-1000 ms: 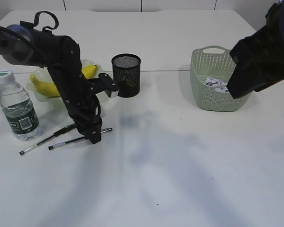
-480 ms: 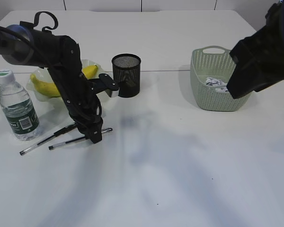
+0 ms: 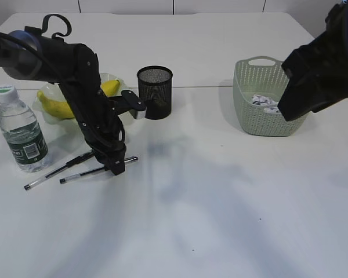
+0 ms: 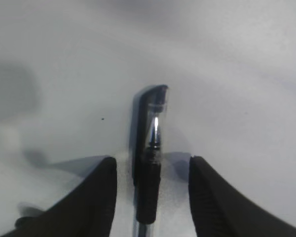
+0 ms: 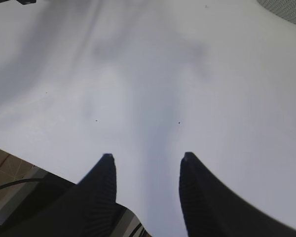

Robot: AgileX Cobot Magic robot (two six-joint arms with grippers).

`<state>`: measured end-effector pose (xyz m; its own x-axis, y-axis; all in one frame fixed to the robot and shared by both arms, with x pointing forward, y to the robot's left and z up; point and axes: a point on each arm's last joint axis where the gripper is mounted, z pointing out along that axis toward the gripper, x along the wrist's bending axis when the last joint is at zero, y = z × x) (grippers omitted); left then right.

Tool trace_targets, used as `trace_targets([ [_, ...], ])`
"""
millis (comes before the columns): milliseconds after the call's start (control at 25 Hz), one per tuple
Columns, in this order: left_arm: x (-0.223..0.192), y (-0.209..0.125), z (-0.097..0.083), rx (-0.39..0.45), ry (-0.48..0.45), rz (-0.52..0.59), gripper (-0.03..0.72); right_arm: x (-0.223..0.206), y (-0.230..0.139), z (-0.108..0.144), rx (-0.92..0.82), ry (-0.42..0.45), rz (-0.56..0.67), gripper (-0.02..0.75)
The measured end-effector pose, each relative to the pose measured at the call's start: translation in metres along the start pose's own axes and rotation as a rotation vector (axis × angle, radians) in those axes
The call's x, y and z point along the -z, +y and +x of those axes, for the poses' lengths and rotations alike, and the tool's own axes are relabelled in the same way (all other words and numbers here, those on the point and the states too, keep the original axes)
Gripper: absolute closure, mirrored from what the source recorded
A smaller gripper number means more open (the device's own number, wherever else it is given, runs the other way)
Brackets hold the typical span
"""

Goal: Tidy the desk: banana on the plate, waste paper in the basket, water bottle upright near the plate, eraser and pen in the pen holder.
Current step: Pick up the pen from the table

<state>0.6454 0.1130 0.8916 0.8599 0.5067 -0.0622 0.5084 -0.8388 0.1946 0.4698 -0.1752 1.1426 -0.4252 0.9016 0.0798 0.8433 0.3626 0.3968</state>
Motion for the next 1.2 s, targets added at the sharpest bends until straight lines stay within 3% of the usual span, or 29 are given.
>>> trace_targets([
  [520, -0.0034, 0.0022, 0.0025, 0.019, 0.006, -0.004, 0.413, 0.0, 0.0, 0.0, 0.0, 0.0, 0.0, 0.416],
  [920, -0.0047, 0.0044, -0.0019, -0.037, 0.035, 0.03, 0.425, 0.0, 0.0, 0.0, 0.0, 0.0, 0.0, 0.416],
  [1200, -0.0048, 0.004, -0.0026, -0.042, 0.035, 0.038, 0.549, 0.0, 0.0, 0.0, 0.008, 0.0, 0.0, 0.416],
])
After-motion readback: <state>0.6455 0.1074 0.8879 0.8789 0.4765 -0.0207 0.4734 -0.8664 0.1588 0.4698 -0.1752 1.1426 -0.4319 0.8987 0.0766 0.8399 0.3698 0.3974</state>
